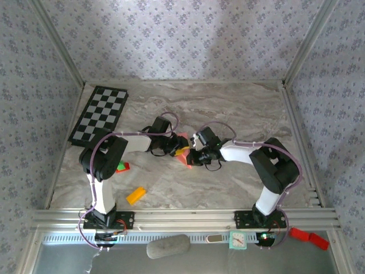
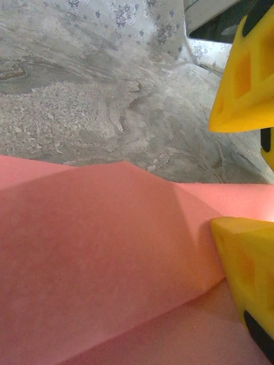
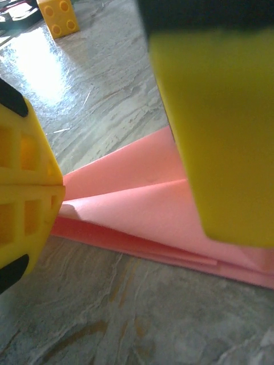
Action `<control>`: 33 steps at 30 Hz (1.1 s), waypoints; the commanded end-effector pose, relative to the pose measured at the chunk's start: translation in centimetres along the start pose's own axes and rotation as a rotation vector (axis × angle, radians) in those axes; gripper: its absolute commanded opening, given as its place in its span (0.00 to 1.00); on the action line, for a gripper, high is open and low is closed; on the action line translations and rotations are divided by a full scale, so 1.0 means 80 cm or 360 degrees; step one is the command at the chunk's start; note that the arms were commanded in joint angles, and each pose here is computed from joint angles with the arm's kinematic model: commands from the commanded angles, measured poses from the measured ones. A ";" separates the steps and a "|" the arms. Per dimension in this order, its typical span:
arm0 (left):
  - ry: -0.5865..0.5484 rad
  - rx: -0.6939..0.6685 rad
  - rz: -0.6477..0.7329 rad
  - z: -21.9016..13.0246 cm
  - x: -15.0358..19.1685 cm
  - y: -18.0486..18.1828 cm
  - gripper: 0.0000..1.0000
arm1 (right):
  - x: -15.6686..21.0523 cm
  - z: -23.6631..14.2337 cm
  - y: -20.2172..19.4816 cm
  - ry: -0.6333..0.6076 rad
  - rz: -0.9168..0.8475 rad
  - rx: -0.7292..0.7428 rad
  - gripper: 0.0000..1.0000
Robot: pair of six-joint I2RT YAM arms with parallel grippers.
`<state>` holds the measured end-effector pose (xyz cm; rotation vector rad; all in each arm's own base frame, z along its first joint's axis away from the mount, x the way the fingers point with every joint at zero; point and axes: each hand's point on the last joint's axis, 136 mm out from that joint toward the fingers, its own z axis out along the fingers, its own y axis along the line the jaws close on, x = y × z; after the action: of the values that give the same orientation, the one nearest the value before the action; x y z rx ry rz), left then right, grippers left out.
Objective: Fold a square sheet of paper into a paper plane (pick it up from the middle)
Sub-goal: Fourth fold the wing at the center of the table.
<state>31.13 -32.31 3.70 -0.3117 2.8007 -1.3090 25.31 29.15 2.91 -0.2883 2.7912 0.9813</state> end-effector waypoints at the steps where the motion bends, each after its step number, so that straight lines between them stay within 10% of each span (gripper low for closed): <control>1: 0.0027 -0.0156 -0.0112 0.009 0.008 0.038 0.43 | 0.009 0.004 -0.018 0.0023 0.0069 0.0057 0.04; 33: -0.0024 -0.0050 0.0066 -0.003 -0.030 -0.005 0.38 | 0.058 -0.004 -0.045 0.0263 0.0043 0.0123 0.04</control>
<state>32.96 -31.65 3.98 -0.3026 2.8026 -1.2548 23.93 27.82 1.95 -0.3474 2.8478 0.9879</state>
